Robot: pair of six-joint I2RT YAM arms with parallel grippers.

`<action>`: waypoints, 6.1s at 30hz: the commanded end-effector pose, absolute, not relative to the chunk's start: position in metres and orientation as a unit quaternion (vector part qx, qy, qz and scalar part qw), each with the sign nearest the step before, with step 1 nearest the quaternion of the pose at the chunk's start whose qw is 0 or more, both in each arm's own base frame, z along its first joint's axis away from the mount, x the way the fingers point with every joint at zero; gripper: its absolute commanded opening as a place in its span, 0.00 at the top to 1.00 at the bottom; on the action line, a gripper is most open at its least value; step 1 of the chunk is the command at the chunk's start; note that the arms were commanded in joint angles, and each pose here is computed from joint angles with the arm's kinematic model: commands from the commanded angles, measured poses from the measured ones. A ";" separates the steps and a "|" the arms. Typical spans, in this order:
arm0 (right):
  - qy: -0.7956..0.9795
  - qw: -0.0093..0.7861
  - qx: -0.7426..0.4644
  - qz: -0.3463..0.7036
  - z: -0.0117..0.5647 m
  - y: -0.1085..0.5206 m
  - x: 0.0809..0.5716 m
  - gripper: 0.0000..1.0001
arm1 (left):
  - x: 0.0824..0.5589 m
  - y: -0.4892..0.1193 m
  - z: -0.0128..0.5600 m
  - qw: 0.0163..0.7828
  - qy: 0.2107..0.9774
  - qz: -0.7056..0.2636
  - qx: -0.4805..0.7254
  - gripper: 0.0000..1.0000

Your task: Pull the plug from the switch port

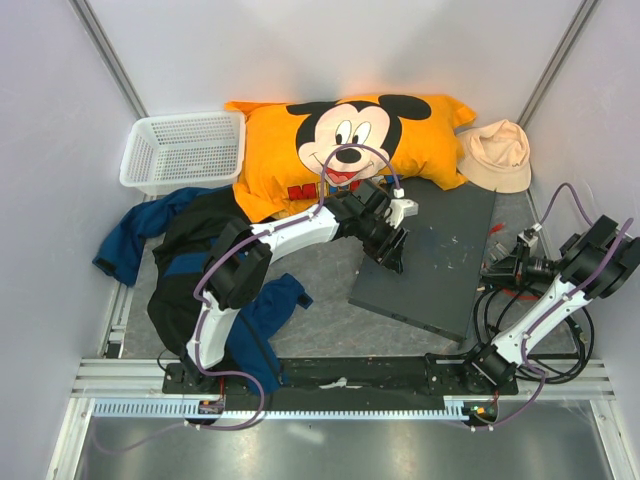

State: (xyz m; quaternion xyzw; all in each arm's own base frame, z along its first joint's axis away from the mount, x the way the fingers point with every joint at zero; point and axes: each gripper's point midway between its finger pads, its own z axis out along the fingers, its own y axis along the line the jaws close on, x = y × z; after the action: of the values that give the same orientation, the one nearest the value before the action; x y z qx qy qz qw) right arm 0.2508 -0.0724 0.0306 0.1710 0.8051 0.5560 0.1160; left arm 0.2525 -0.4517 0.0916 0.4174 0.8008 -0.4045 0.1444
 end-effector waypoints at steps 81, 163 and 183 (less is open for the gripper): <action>0.903 0.120 0.070 0.407 -0.024 -0.144 0.213 0.99 | 0.239 -0.452 0.074 0.125 0.796 -0.400 0.437 0.43; 0.664 0.164 -0.719 0.123 0.072 -0.068 0.232 0.21 | 0.289 -0.401 0.093 0.191 0.818 -0.399 0.368 0.42; 0.744 0.151 -0.639 0.123 0.042 -0.086 0.253 0.40 | 0.290 -0.401 0.082 0.181 0.824 -0.396 0.364 0.42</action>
State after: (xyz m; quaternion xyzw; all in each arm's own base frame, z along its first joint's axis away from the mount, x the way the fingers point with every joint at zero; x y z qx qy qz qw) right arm 0.2536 -0.0842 0.0407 -0.6488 0.7353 0.1205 0.1544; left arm 0.2854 -0.3994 0.0765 0.3701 0.8238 -0.3952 0.1676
